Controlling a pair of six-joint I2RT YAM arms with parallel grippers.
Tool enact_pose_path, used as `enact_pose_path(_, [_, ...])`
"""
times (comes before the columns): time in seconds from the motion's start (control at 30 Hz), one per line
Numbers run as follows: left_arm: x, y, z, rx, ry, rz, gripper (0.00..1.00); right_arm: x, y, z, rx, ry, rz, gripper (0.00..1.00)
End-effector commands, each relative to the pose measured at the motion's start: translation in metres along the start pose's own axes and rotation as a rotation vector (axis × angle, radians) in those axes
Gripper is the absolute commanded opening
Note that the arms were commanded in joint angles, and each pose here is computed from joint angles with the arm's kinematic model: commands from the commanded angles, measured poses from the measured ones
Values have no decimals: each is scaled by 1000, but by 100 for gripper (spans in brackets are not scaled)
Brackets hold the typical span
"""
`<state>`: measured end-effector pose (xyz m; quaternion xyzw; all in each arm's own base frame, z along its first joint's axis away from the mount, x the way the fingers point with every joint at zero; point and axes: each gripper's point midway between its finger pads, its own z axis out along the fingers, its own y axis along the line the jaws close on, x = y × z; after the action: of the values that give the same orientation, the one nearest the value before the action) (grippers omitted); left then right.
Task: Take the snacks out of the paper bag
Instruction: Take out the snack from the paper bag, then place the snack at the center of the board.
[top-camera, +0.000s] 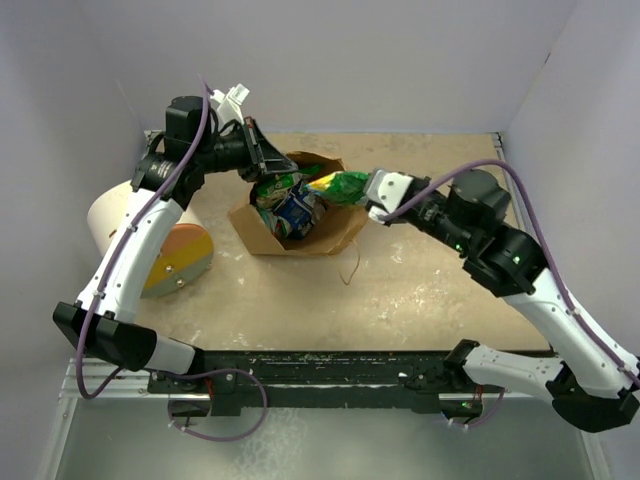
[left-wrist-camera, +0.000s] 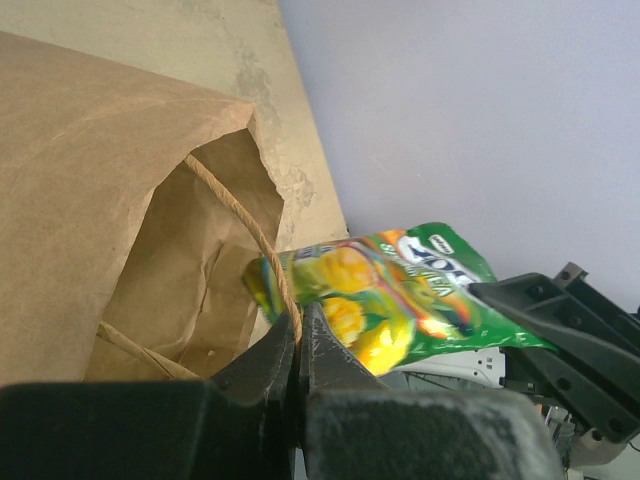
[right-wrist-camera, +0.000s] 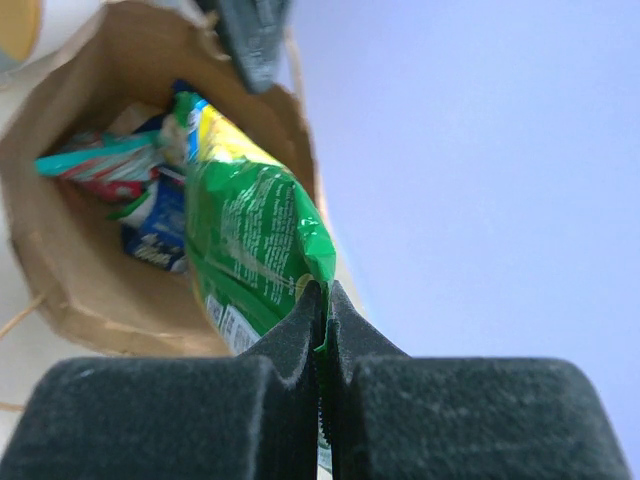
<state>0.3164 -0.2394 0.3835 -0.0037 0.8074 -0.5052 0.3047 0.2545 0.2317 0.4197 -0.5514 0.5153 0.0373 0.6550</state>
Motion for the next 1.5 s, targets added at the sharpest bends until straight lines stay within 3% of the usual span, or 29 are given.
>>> enact_pose_path(0.0, [-11,-18,-11,33,-40,47,0,-29,-79,-45,404,-77,100,0])
enact_pose_path(0.23, [-9,-17,-14,21,-37,43,0,2,-131,-65,772,41,201,0])
enact_pose_path(0.43, [-8,-18,-15,25,-33,35,0,55,-145,-46,805,129,289,0])
enact_pose_path(0.73, [-6,-20,-15,29,-27,21,0,172,-133,-16,816,278,415,0])
enact_pose_path(0.93, [-5,-21,-17,35,-25,25,0,255,-150,-16,892,333,521,0])
enact_pose_path(1.3, [-4,-22,-13,57,4,27,0,360,-223,-71,1009,620,293,0])
enact_pose_path(1.47, [-4,-22,-12,51,14,31,0,400,-220,-57,940,717,242,0])
